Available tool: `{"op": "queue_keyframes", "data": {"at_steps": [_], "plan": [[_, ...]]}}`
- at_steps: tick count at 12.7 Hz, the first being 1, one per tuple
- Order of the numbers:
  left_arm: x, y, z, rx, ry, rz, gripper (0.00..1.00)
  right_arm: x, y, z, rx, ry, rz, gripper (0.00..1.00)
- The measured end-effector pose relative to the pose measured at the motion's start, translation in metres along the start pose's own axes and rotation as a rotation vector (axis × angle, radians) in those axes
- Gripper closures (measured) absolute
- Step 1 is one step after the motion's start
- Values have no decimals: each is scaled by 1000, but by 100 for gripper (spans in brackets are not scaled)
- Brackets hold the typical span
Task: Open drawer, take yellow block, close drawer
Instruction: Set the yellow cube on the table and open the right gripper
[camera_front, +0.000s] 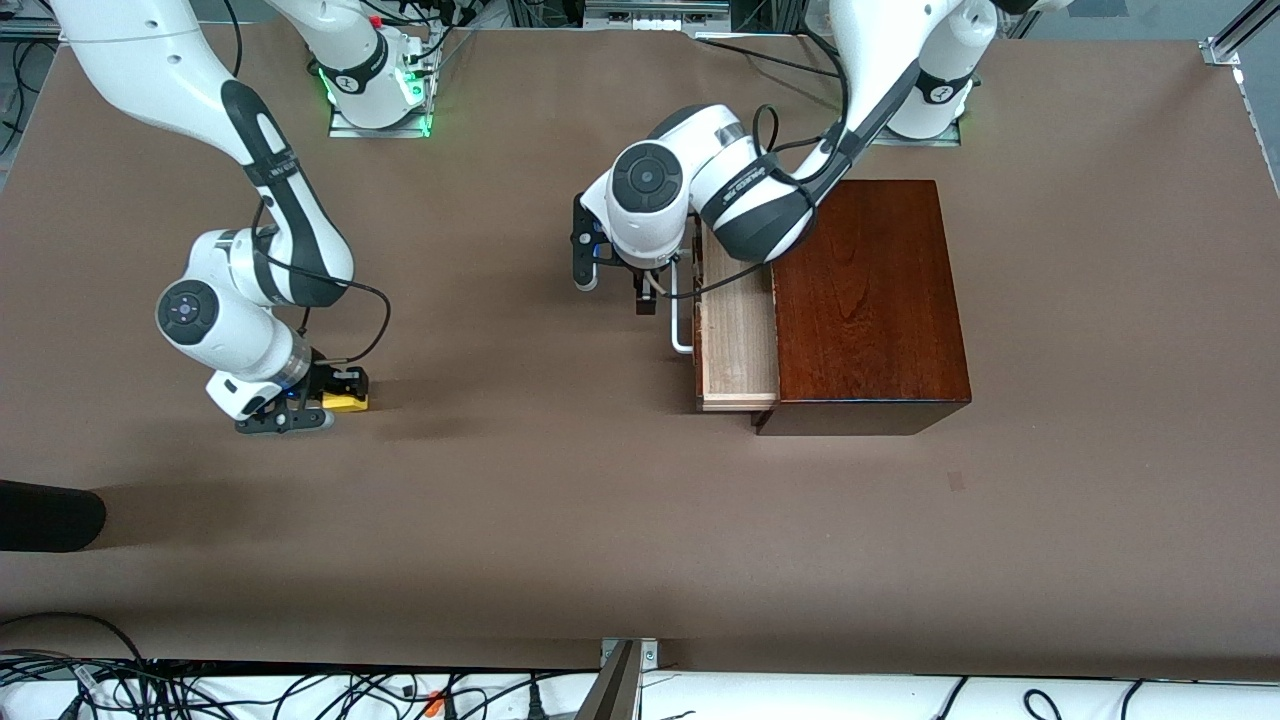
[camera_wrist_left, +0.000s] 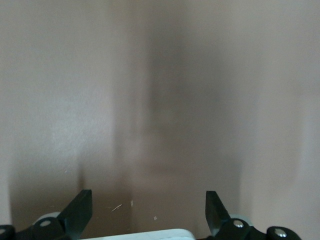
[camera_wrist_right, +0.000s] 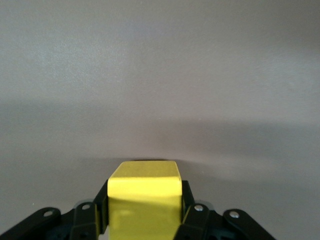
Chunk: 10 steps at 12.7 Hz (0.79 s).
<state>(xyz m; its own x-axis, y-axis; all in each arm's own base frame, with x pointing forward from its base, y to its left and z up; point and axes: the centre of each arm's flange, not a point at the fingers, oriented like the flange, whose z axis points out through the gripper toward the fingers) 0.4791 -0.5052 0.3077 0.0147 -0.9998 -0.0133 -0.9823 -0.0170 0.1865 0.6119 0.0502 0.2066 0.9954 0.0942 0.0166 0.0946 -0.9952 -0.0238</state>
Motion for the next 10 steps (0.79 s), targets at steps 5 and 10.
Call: {"op": "queue_keyframes", "data": {"at_steps": [5, 10], "plan": [[-10, -11, 24, -15, -40, 36, 0, -1, -1, 8, 2, -8, 2, 44], [-19, -15, 25, -32, -62, 31, 0, 5, -1, -4, 1, 29, 0, 7]]}}
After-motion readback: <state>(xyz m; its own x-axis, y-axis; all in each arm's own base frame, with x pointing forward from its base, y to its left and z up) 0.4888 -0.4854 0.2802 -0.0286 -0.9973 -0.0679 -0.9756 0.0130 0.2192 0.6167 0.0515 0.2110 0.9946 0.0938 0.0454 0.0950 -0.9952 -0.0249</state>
